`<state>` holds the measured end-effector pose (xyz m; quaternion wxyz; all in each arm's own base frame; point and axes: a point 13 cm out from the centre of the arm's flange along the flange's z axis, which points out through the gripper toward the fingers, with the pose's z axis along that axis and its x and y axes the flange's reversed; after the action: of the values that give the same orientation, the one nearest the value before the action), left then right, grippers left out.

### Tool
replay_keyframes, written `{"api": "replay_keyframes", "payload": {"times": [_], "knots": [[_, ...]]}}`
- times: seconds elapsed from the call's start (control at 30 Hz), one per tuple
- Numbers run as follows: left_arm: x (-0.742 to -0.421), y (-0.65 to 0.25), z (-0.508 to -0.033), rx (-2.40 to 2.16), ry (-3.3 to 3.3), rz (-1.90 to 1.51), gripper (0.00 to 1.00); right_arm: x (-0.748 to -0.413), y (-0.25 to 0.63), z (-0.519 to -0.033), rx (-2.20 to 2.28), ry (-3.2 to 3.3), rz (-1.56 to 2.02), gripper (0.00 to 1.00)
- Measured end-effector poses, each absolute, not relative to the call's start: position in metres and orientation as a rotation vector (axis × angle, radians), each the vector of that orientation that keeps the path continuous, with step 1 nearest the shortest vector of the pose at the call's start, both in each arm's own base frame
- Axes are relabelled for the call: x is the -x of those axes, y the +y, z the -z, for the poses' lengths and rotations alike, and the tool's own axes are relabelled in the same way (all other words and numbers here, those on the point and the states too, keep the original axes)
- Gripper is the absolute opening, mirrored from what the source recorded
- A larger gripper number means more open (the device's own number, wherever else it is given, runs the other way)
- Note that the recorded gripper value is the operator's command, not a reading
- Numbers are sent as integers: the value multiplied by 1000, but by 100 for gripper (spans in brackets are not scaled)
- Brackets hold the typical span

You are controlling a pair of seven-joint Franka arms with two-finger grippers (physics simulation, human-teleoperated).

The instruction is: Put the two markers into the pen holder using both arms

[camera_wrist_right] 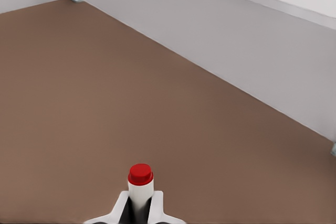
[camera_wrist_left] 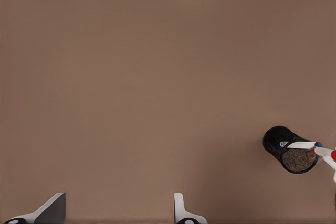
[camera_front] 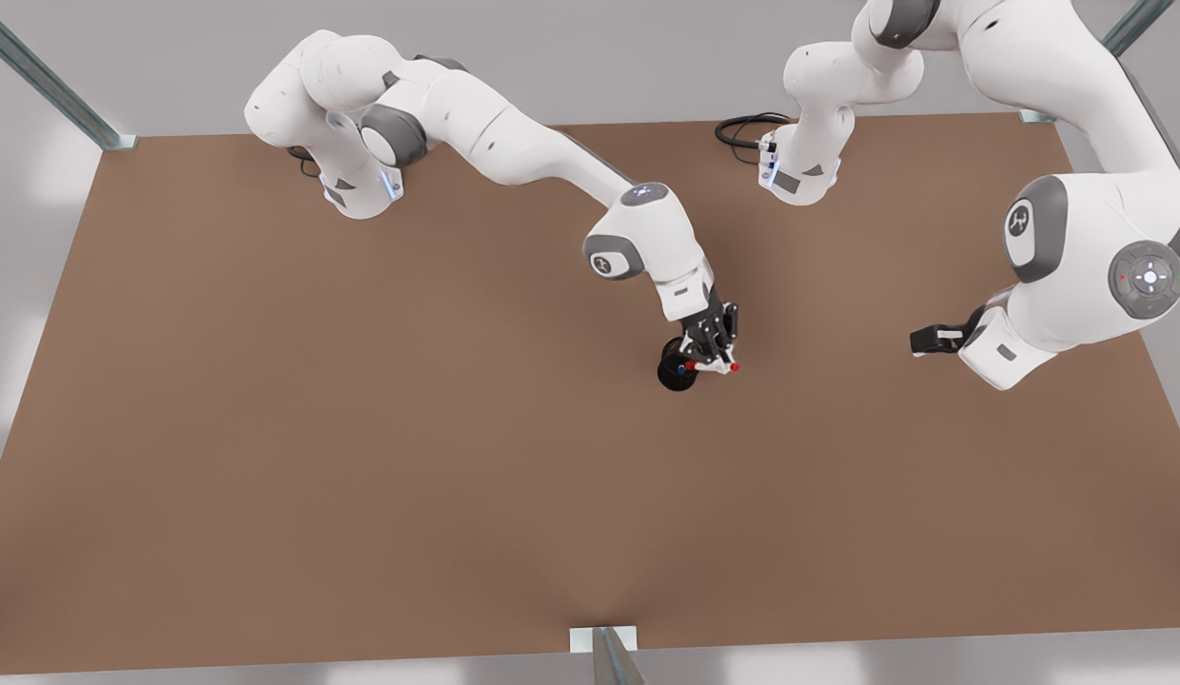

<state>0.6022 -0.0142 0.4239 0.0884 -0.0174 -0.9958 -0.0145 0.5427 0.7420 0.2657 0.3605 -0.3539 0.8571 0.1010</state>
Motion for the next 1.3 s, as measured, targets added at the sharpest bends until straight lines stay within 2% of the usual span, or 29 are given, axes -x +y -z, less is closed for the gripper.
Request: {"api": "replay_keyframes", "payload": {"times": [0.5,0.67,0.7,0.73,0.77,0.93,0.97,1.0,1.07,1.13,1.17,1.2,1.23,1.3], "knots": [[-602,-15,-421,56,-2960,44,100,-513,746,-252,1013,2248,-153,21],[-603,-14,-422,55,-2961,43,100,-505,748,-226,1043,2251,-135,21],[-603,-14,-422,54,-2961,43,100,-505,746,-219,1047,2253,-130,52],[-603,-14,-422,54,-2961,43,100,-505,746,-215,1049,2253,-127,72],[-603,-14,-422,54,-2961,43,100,-505,745,-213,1049,2252,-124,86],[-603,-14,-422,55,-2961,43,100,-515,740,-207,1011,2254,-121,89],[-602,-14,-421,55,-2961,43,100,-540,724,-237,940,2274,-136,91],[-602,-14,-421,55,-2960,43,100,-584,687,-301,809,2298,-159,99],[-602,-14,-422,53,-2961,43,100,-668,561,-444,503,2362,-174,100],[-602,-16,-423,59,-2961,43,100,-731,377,-504,162,2505,-154,100],[-602,-18,-424,65,-2962,44,100,-738,271,-512,-13,2594,-140,99],[-602,-19,-425,69,-2964,45,100,-721,185,-504,-144,2684,-120,100],[-602,-19,-426,71,-2966,46,100,-701,136,-486,-211,2764,-89,100],[-602,-20,-427,75,-2966,48,100,-672,97,-453,-245,2885,-39,100]]}}
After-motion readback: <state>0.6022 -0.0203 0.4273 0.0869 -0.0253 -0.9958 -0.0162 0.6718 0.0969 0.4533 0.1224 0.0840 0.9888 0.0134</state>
